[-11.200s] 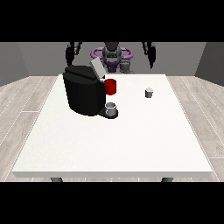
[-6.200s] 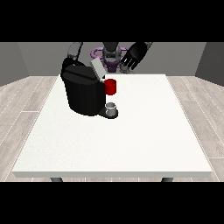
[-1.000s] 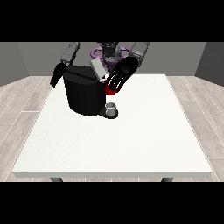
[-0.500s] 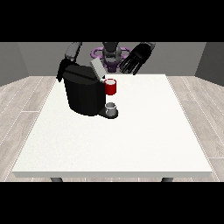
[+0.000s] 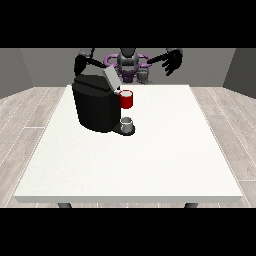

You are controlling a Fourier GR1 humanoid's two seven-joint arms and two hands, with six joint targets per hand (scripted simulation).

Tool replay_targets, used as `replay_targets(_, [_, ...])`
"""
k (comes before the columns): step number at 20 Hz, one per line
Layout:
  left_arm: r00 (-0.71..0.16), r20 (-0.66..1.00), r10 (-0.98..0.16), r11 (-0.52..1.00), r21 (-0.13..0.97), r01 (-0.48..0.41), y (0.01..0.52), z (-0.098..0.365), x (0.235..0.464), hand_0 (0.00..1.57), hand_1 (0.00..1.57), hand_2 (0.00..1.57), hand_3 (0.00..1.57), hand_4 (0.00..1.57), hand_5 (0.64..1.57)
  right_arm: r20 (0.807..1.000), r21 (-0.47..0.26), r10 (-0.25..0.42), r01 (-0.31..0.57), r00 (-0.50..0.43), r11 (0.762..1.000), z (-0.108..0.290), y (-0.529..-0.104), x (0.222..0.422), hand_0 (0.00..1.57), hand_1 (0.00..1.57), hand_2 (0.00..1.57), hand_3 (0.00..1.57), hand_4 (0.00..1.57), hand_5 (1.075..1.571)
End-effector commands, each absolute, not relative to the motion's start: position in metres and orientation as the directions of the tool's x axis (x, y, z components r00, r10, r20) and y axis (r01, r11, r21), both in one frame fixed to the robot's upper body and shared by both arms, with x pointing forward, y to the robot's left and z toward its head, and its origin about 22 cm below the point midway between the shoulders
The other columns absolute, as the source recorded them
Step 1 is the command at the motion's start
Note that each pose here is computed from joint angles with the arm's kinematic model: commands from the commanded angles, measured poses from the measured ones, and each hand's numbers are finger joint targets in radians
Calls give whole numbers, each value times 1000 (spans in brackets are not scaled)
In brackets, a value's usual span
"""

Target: Insert the coffee pod into the coffee machine and close the lid

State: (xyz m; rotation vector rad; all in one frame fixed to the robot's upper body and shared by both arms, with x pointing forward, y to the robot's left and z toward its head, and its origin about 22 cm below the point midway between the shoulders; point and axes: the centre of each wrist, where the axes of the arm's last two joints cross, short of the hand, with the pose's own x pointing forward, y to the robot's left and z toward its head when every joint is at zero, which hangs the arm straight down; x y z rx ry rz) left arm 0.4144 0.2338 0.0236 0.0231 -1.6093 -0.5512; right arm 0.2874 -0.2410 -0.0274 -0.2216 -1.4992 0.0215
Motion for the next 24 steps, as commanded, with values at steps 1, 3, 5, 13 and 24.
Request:
replay_targets(1, [42,983,-178,930,154,335,222,-45,373,0,0,0,0,419,1571,989,-121,115,58,95,991,-25,-244,283,0,0,0,0,0,1571])
replay_targets(3, [59,985,-162,932,133,338,218,-62,359,0,0,0,0,393,1571,986,-162,160,32,49,986,3,-253,301,0,0,0,0,0,1571])
replay_targets(5, [100,979,-176,937,136,322,237,-63,355,0,0,0,0,323,1571,983,-178,178,12,35,984,10,-237,303,0,0,0,0,196,1571])
replay_targets(13, [41,993,-107,948,90,305,229,-49,351,0,0,0,0,353,1571,981,-192,192,53,0,980,40,-273,327,0,0,0,0,0,1571])
replay_targets(24, [-14,994,-110,943,109,314,216,-23,340,0,0,0,0,383,1571,996,-29,23,68,88,997,43,-272,355,0,0,0,0,97,1571])
